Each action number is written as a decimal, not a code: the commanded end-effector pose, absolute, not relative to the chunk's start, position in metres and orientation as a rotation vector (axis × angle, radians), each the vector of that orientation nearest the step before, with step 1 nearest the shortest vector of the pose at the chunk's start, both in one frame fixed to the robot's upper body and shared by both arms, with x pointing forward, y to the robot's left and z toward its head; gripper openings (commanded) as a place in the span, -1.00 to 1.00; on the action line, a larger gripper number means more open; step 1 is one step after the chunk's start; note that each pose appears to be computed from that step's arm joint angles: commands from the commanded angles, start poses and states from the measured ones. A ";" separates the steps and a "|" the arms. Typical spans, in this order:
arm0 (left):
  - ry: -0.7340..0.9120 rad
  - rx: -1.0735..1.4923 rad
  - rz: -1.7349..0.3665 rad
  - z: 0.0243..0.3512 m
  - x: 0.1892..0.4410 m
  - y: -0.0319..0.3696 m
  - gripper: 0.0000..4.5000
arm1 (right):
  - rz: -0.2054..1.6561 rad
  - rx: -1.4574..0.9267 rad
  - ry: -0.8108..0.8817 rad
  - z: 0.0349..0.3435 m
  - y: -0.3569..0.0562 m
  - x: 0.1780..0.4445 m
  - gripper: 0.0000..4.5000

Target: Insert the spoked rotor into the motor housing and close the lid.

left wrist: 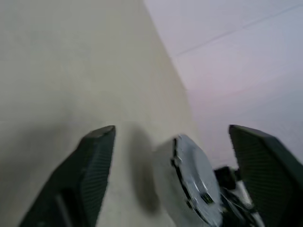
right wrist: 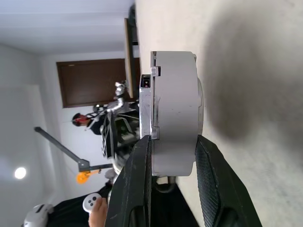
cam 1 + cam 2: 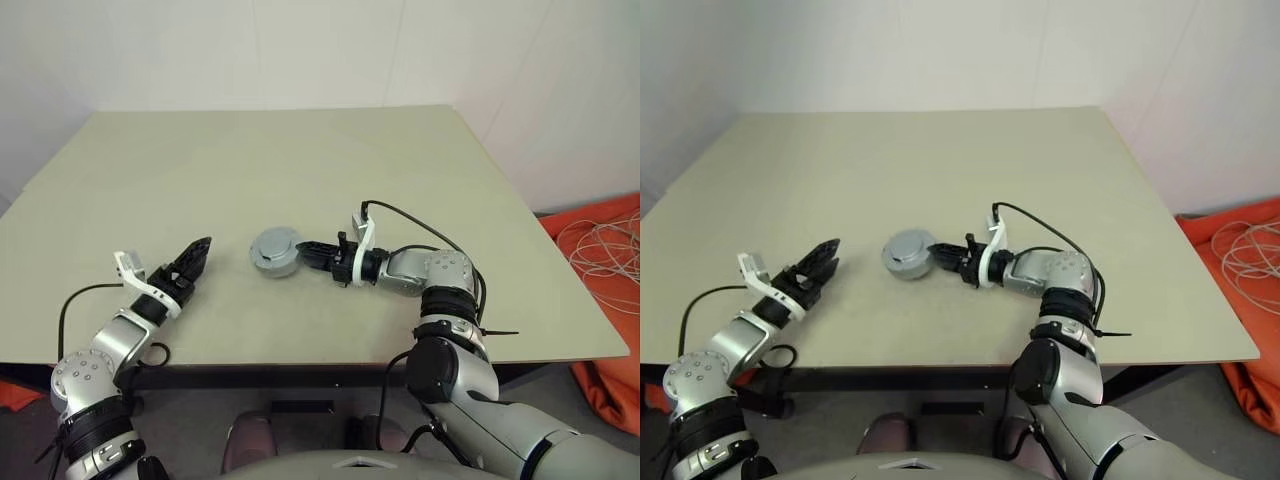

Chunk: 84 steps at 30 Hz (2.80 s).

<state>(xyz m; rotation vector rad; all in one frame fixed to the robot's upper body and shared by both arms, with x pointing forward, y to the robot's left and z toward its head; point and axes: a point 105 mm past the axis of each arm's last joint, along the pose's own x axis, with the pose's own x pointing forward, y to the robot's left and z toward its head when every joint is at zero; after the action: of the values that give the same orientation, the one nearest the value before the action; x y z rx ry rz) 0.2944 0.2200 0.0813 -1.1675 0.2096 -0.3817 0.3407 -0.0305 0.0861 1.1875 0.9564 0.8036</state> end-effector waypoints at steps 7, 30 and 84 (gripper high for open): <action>0.205 -1.334 -0.564 0.106 0.289 0.189 1.00 | 1.073 1.245 0.771 0.158 -0.022 0.343 -0.51; 0.125 -1.360 -0.745 0.152 0.295 0.162 1.00 | 1.154 1.186 0.799 0.156 -0.008 0.325 -0.51; 0.142 -1.350 -0.725 0.146 0.299 0.152 -0.41 | 0.971 1.169 0.760 0.137 -0.020 0.339 1.00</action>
<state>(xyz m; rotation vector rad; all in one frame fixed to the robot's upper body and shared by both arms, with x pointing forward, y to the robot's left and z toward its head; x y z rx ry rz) 0.2994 0.1491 0.1208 -1.3831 0.2420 -0.6545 0.3380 -0.0207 0.1294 1.1735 0.7914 0.9570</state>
